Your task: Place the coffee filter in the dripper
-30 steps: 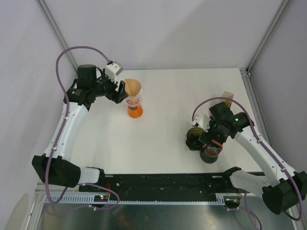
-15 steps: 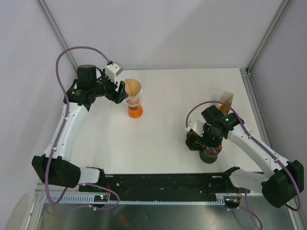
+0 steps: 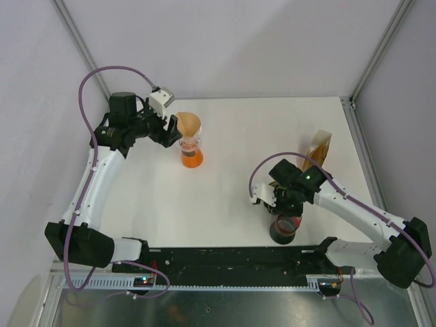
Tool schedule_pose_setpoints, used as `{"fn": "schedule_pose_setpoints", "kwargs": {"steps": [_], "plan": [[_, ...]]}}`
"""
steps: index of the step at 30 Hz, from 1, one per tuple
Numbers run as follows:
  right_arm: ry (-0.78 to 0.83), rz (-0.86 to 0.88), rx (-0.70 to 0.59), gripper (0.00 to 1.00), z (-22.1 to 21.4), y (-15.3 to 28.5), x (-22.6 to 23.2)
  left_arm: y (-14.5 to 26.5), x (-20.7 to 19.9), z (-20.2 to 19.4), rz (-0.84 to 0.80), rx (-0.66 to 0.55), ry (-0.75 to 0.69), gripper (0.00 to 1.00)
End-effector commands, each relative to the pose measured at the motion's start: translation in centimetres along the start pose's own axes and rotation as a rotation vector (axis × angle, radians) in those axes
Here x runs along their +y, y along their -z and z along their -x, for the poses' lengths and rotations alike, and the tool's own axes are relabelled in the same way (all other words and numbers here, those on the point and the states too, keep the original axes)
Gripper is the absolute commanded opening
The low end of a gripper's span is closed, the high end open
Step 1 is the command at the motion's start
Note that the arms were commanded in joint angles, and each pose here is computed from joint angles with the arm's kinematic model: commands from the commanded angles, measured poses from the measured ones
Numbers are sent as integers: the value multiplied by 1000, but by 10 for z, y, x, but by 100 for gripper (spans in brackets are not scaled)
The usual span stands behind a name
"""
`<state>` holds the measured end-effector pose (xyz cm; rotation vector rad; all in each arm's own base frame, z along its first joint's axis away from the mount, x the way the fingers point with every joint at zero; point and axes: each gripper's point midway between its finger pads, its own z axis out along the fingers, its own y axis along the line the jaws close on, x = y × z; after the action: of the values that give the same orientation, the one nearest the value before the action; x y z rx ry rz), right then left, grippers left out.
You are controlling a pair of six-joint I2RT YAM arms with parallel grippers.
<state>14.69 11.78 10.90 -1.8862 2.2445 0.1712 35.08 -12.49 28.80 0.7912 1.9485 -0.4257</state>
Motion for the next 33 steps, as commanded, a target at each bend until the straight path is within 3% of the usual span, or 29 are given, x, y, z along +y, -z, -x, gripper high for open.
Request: {"fn": "schedule_pose_setpoints", "kwargs": {"steps": [1, 4, 9, 19, 23, 29, 33], "plan": [[69, 40, -49, 10, 27, -1, 11, 6, -4, 10, -6, -40, -42, 78], [144, 48, -72, 1, 52, -2, 14, 4, -5, 8, -14, -36, -38, 78], [208, -12, -137, 0, 100, -9, -1, 5, -4, 9, -8, -37, -39, 78], [118, -221, -74, 0, 141, -33, -87, 5, -1, 7, 7, -30, -43, 78], [81, -281, -119, 0, 153, -39, -121, 5, 0, 6, 12, -26, -46, 78], [55, -360, -206, 14, 173, -39, -159, 5, 3, 6, 26, -22, -50, 79], [55, -404, -182, 32, 176, -41, -170, 5, 5, 6, 35, -20, -52, 79]]}}
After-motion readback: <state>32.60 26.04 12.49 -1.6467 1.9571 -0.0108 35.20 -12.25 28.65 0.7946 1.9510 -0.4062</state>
